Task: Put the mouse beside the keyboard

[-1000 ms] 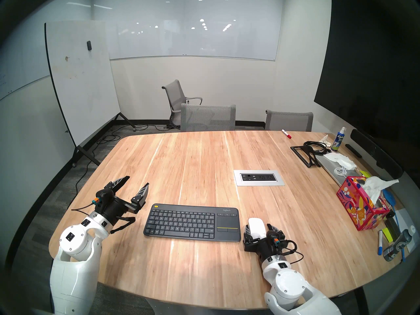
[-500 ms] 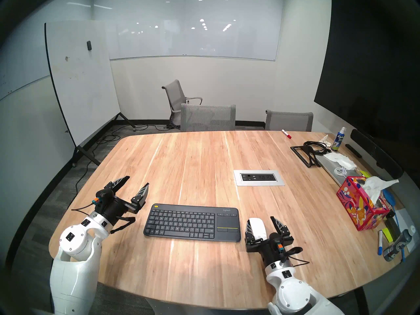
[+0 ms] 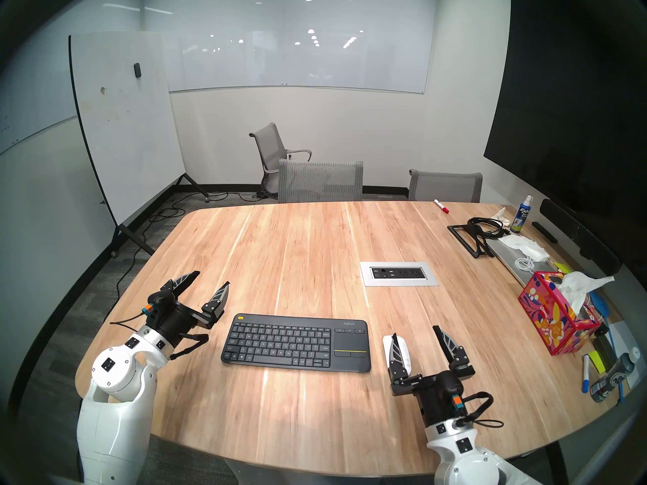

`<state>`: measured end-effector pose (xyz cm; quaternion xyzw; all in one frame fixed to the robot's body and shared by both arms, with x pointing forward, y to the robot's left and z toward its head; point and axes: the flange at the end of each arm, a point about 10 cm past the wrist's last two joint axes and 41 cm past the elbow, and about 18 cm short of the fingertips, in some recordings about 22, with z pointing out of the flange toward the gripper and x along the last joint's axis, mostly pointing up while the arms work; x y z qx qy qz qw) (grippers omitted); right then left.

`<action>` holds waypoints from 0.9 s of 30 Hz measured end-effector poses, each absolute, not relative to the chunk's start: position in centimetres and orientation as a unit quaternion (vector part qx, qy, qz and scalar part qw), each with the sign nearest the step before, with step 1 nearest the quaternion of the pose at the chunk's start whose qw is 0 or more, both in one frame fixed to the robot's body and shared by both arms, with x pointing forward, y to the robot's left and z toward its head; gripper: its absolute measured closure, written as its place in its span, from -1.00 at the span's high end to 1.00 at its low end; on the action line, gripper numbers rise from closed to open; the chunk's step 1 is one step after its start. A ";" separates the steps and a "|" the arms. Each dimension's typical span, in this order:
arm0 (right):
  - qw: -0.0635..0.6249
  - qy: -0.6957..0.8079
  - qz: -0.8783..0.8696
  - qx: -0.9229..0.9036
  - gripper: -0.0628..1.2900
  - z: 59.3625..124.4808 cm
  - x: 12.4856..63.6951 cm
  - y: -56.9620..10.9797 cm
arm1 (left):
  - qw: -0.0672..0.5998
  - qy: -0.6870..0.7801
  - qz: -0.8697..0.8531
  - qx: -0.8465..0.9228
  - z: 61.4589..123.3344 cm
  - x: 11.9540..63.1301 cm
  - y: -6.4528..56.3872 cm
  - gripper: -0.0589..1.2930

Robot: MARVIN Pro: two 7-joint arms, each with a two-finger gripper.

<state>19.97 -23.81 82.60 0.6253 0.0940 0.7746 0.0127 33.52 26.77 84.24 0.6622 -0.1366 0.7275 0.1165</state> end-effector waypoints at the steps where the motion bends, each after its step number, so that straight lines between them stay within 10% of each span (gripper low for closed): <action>1: 0.009 0.092 0.780 0.619 0.87 83.0 19.7 -23.8 | 0.117 -0.137 0.728 0.662 84.2 33.5 26.8 0.94; 27: -0.070 0.082 0.822 0.559 0.87 85.9 13.3 -25.2 | 0.117 -0.137 0.728 0.662 84.3 33.6 26.8 0.94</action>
